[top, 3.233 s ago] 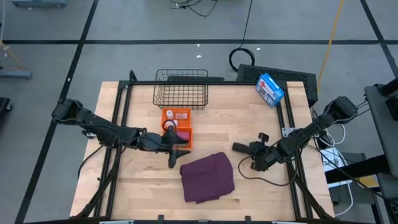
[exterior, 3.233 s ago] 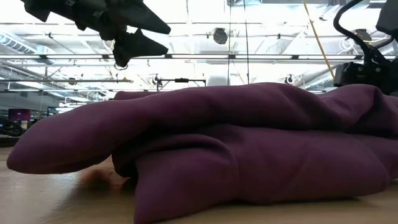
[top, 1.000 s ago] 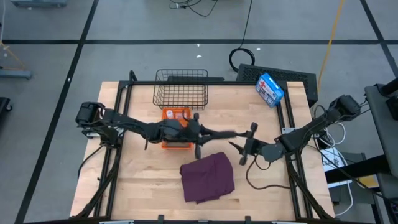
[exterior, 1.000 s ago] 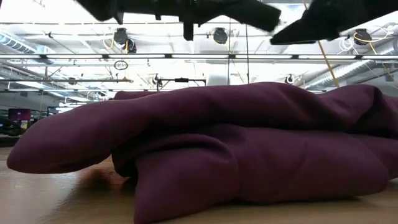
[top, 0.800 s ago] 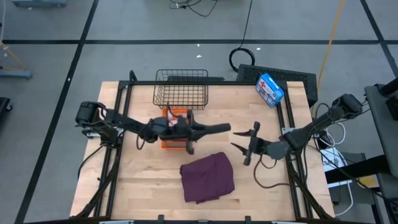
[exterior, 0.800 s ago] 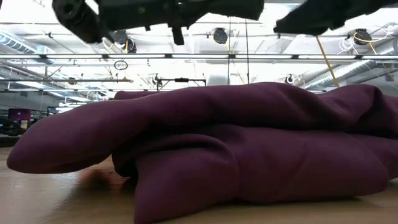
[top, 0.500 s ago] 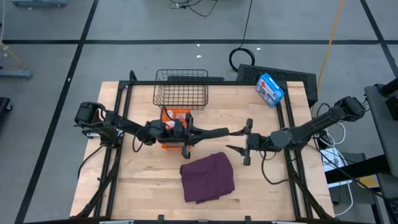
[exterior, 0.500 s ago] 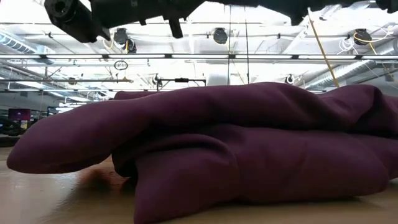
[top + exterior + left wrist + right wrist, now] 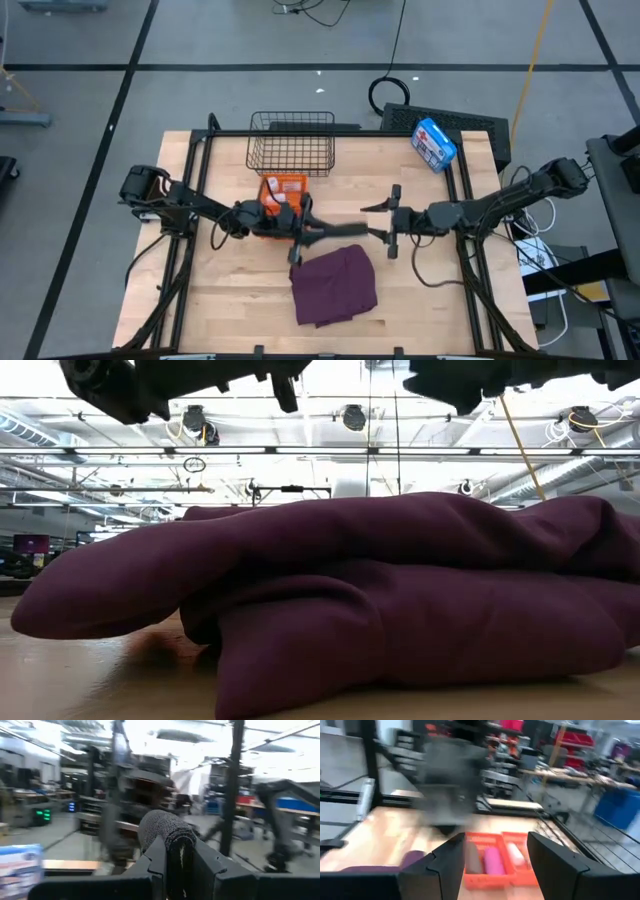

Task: Pick & place medical supplies in basket/bin
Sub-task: Put the black bandage into the bottom orange bin

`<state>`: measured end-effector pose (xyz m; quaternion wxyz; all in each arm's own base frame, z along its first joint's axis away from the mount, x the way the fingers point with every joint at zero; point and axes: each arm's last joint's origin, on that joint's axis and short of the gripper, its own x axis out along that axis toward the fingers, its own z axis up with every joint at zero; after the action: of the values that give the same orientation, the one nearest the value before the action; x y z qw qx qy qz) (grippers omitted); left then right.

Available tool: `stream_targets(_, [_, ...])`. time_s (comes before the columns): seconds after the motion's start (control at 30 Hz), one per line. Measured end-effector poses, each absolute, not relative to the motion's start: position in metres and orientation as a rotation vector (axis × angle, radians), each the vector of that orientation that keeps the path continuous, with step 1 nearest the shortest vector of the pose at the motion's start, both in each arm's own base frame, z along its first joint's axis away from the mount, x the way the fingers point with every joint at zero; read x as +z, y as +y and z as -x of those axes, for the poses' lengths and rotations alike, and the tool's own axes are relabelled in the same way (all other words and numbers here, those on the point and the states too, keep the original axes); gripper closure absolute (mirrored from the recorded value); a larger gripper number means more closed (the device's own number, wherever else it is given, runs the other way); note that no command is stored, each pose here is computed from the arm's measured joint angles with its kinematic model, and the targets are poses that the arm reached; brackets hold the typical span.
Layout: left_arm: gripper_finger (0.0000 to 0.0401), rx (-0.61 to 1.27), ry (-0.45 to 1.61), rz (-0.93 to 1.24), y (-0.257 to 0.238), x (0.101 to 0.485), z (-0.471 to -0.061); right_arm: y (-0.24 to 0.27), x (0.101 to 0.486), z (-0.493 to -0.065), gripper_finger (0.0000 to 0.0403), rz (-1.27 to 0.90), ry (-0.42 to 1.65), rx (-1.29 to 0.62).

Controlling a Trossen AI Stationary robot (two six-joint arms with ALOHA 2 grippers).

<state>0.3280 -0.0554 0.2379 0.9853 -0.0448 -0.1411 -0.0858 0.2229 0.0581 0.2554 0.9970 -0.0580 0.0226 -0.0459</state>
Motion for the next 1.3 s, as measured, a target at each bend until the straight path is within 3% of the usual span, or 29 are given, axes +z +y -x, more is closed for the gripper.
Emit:
stream_targets(0.2, [0.0353, -0.204, -0.283, 0.088, -0.055, 0.238, -0.328, 0.056, 0.258, -0.222, 0.0202, 0.107, 0.033, -0.162])
stream_targets(0.4, [0.0353, -0.216, -0.276, 0.098, -0.054, 0.237, -0.328, 0.06, 0.261, -0.222, 0.0202, 0.087, -0.008, -0.035])
stream_targets(0.83, [0.0353, -0.168, -0.217, 0.046, -0.053, 0.249, -0.307, 0.062, 0.261, -0.222, 0.0206, 0.09, 0.0, -0.005])
stream_targets(1.0, [0.0353, -0.147, -0.191, 0.05, -0.053, 0.247, -0.308, 0.064, 0.265, -0.225, 0.0187, 0.073, -0.074, 0.116])
stream_targets(1.17, [0.0353, -0.145, -0.197, 0.051, -0.053, 0.247, -0.308, 0.065, 0.258, -0.233, 0.0151, 0.076, -0.073, 0.086])
stream_targets(1.3, [0.0353, -0.147, -0.203, 0.053, -0.053, 0.248, -0.307, 0.065, 0.252, -0.242, 0.0146, 0.09, -0.093, 0.072])
